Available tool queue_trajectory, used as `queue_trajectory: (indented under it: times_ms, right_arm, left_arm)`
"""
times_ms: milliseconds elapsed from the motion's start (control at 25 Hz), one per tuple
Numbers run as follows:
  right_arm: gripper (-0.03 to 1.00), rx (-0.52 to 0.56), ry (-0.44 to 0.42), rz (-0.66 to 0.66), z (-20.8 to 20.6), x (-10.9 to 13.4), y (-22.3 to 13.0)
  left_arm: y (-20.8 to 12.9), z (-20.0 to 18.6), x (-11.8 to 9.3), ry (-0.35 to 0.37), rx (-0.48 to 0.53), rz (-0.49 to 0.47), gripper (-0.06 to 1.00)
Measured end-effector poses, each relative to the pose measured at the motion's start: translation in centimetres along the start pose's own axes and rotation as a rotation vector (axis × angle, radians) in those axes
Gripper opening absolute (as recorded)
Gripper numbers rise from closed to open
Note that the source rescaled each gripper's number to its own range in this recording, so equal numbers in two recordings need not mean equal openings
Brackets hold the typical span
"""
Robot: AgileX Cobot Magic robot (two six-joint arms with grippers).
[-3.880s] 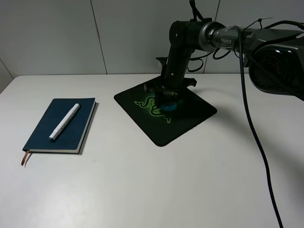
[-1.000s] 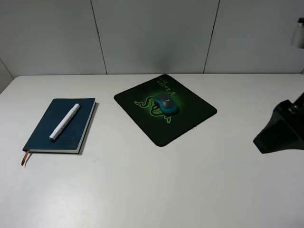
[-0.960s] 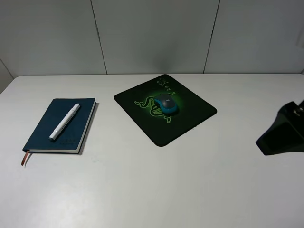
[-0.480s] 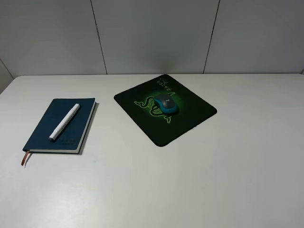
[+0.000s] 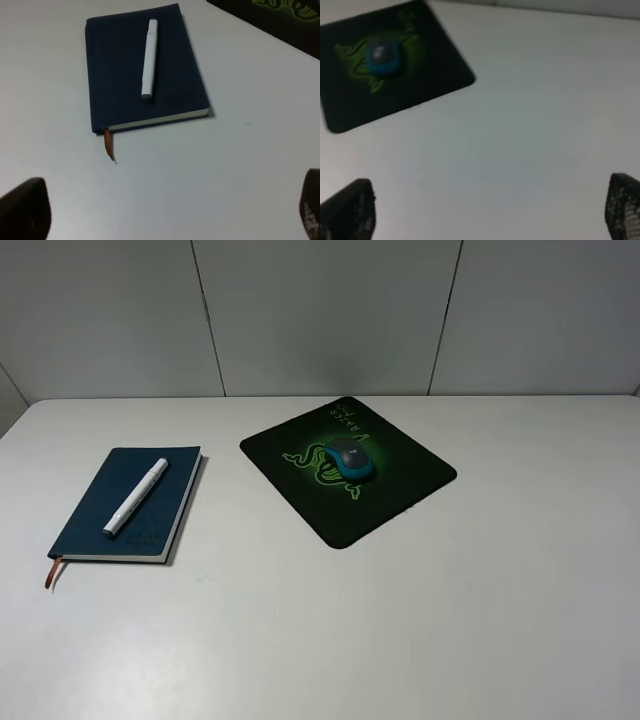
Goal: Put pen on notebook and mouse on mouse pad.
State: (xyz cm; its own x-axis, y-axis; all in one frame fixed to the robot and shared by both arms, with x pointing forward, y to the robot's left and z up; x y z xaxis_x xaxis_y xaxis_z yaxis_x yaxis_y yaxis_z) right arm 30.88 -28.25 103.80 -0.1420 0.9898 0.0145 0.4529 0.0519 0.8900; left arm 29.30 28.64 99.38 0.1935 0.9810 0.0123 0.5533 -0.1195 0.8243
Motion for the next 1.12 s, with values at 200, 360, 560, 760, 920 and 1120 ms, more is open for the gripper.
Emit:
queue_trajectory:
  times_ms: [200,360,560,760,920,1120]
  right_arm:
    - [1.00,-0.012,-0.093,0.046,0.7,-0.7,-2.1]
    - [1.00,-0.023,-0.100,0.048,0.7,-0.8,-2.0]
    - [1.00,-0.024,-0.100,0.048,0.7,-0.8,-2.0]
    - [1.00,-0.024,-0.100,0.048,0.7,-0.8,-2.0]
    - [1.00,-0.024,-0.100,0.048,0.7,-0.8,-2.0]
    - [1.00,-0.024,-0.100,0.048,0.7,-0.8,-2.0]
  left_arm:
    - [0.0,0.0,0.0,0.000,0.000,0.000,1.00]
    - [0.0,0.0,0.0,0.000,0.000,0.000,1.00]
    - [0.0,0.0,0.0,0.000,0.000,0.000,1.00]
    - [0.0,0.0,0.0,0.001,0.000,0.000,1.00]
    - [0.0,0.0,0.0,0.002,-0.001,0.001,1.00]
    - [0.0,0.0,0.0,0.002,-0.001,0.001,1.00]
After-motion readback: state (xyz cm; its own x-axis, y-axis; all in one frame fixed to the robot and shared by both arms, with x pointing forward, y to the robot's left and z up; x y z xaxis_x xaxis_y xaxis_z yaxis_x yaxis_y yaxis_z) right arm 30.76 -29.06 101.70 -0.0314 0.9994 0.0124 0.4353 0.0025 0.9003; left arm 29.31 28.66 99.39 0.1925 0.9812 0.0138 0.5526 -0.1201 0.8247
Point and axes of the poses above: a point on each arm's last joint axis where the gripper is mounted, z pointing out along that axis toward the gripper, x along the wrist's bending axis when the last joint is at zero, y = z × x, the point moved 8 cm from there along z, pointing out along that axis toward the gripper, and after that the axes turned 1 degree about -z, right-handed, at the moved point
